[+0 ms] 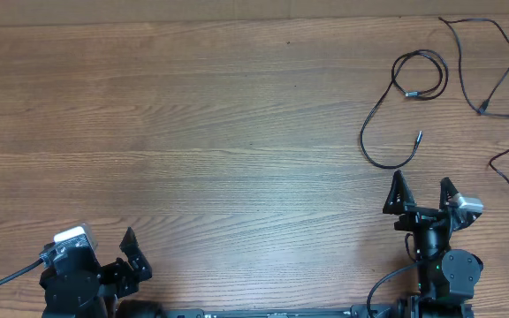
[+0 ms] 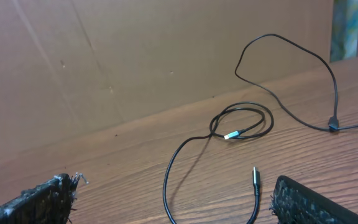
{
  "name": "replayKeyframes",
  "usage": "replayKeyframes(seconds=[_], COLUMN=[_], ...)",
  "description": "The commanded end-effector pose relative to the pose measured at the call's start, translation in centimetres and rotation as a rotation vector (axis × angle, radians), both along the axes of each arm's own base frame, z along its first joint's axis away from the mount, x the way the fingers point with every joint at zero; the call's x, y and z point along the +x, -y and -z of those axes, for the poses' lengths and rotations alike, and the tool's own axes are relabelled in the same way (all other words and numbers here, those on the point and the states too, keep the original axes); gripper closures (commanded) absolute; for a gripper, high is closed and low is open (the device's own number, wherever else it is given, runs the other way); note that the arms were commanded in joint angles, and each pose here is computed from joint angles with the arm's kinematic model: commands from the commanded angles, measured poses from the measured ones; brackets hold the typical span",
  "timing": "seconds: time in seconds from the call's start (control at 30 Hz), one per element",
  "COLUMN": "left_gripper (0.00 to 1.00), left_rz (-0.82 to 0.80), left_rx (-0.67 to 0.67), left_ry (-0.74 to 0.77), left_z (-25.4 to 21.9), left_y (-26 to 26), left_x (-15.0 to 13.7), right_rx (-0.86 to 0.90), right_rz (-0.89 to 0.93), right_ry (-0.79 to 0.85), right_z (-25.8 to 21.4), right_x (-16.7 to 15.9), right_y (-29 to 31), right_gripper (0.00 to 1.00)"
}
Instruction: Untangle cables
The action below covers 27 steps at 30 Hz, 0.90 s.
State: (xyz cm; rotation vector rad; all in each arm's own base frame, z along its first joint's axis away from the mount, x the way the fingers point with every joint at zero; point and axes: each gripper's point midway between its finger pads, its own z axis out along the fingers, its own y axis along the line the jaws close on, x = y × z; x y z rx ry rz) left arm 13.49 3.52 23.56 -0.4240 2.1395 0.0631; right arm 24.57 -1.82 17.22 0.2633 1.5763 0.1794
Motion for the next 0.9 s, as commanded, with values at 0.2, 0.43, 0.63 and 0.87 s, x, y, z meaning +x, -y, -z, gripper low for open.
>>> replayKeyframes(seconds=[0.2,0.43,0.63,0.87], left_gripper=[0.00,0.00,0.00,0.00], left_rz=[-0.042,-0.004,0.107,0.210], left_rx=[0.005,0.099,0.166,0.283], left_ry=[0.274,0.467,0.513,0.470], left_z=[-3.3,-1.9,1.4,5.9], left_y=[-0.7,-0.7,0.6,1.4], left_x=[1.0,4.3,8.3,10.2], right_rx=[-0.001,-0.001,-0.001,-0.001], right_rz=[0.008,0.008,0.008,0.008], right_ry=[-0.002,-0.002,-0.002,-0.002], right_z=[0.3,0.3,0.3,0.3], right_x=[0.0,0.0,0.0,0.0], right_y=[0.1,0.1,0.1,0.1], right_gripper=[0.00,0.00,0.00,0.00])
